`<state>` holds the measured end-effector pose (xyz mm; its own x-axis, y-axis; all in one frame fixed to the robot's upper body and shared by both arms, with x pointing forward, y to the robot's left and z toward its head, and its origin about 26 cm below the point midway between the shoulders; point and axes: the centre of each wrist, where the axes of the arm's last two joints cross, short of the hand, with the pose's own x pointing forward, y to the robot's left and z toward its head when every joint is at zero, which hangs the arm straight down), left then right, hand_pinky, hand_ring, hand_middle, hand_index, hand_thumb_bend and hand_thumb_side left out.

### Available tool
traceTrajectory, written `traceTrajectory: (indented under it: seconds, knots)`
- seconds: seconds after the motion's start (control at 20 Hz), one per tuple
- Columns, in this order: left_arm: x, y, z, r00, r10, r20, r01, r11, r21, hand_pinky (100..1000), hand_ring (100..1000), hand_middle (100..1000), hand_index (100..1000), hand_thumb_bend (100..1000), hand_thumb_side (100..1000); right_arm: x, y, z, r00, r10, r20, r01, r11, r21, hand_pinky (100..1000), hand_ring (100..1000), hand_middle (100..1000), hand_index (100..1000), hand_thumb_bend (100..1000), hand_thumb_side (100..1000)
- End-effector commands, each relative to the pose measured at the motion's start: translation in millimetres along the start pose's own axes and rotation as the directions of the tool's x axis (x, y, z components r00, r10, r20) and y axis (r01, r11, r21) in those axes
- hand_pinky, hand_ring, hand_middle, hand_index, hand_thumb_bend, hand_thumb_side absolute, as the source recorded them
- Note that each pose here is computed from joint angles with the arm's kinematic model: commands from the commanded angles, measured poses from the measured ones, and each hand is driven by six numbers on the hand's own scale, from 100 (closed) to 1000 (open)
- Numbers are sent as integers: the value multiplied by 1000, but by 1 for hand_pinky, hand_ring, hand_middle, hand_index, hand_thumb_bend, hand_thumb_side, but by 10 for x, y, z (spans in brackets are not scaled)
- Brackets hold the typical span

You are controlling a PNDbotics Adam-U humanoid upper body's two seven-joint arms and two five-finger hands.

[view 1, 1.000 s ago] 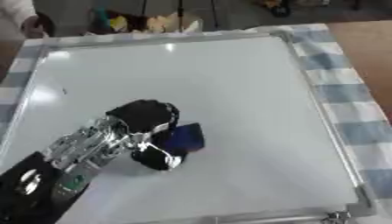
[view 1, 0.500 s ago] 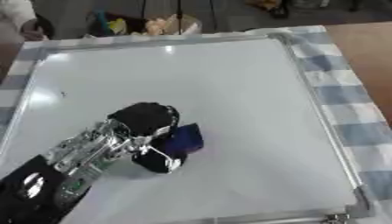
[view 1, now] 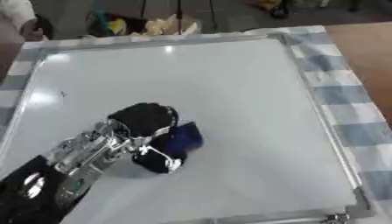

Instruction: Wipe the whiteboard clean with a brush.

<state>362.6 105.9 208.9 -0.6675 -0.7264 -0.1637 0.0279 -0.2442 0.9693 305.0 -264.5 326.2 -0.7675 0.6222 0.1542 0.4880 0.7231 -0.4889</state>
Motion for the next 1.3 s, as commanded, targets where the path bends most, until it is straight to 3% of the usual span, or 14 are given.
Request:
traceTrajectory:
  seconds: [0.05,0.9,1.3]
  knots:
    - [-20,104,50,1000,-20,-5,20,999,33,425,525,529,150,100,496,53,-71,-57,999,13,34,-12,1000,-8,820,847,777,853,100,1000]
    - [-40,152,99,999,-27,-23,28,998,58,385,479,452,145,100,485,52,-68,-55,999,12,32,-12,1000,-7,820,847,776,853,100,1000]
    - [-151,184,181,997,-15,-71,21,996,82,381,473,443,143,100,489,53,-65,-53,999,14,31,-14,1000,-3,821,848,776,854,100,1000]
